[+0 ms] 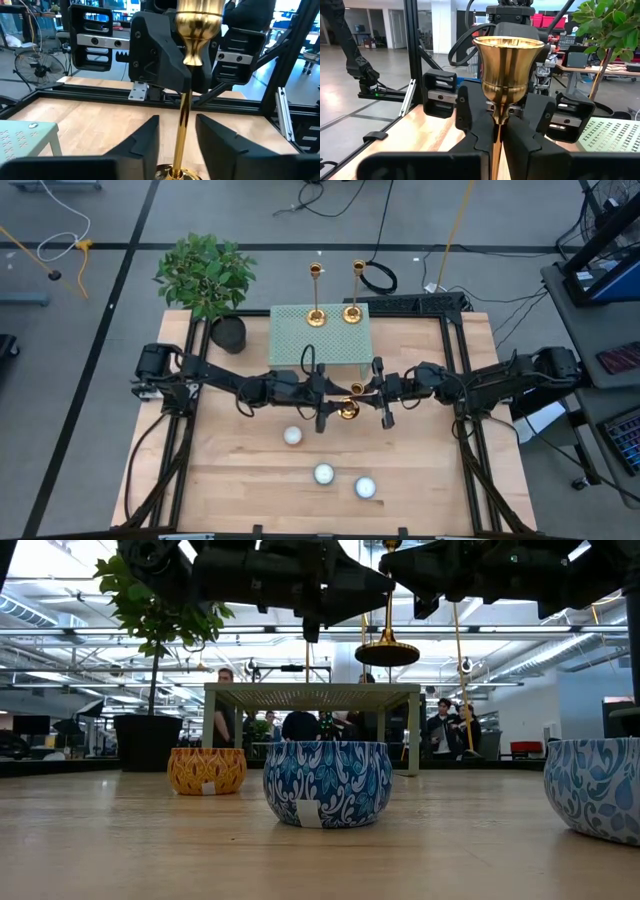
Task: Pick & Place candle stick holders
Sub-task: Put the gold candle holder on the shelf
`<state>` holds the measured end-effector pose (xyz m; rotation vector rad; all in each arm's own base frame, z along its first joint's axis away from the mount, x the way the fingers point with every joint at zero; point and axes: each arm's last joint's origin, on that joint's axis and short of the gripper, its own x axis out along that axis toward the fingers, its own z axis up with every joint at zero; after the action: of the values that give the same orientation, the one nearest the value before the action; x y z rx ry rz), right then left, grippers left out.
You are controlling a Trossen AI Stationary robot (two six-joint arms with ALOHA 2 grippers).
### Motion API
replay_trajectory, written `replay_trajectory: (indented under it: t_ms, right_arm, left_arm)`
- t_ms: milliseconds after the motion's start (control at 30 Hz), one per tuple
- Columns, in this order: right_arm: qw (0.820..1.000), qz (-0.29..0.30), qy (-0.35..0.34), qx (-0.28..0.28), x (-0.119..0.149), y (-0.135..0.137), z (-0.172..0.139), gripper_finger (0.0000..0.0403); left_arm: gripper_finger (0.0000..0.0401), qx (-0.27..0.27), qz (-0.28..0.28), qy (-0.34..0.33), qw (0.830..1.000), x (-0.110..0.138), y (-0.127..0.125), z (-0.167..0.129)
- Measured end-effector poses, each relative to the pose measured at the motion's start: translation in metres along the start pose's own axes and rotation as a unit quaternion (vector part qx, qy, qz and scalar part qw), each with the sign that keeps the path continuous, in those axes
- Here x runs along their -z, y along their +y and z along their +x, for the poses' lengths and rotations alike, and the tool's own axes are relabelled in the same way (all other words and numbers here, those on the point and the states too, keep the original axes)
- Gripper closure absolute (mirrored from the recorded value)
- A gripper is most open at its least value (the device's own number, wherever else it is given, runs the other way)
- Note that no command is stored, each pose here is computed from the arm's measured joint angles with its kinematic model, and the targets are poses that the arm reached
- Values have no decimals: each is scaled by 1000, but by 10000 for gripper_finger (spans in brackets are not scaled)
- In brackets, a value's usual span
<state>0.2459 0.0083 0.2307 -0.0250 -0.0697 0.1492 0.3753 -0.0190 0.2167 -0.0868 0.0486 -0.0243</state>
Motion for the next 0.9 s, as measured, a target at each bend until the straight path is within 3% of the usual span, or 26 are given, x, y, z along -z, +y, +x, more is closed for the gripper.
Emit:
replay_trajectory:
  t_ms: [267, 433, 767, 900]
  right_arm:
    - [1000, -1, -1, 1, 0, 0, 0, 385]
    - [1000, -1, -1, 0, 0, 0, 0, 385]
    - [1000, -1, -3, -1, -1, 0, 0, 385]
    - [1000, -1, -4, -1, -1, 0, 0, 385]
  left_arm:
    - [368, 1, 7, -8, 1000, -2, 0, 0]
    - [394, 3, 28, -13, 1000, -2, -1, 0]
    - [288, 4, 29, -27, 999, -12, -3, 4]
    - [264, 4, 26, -25, 999, -9, -3, 9]
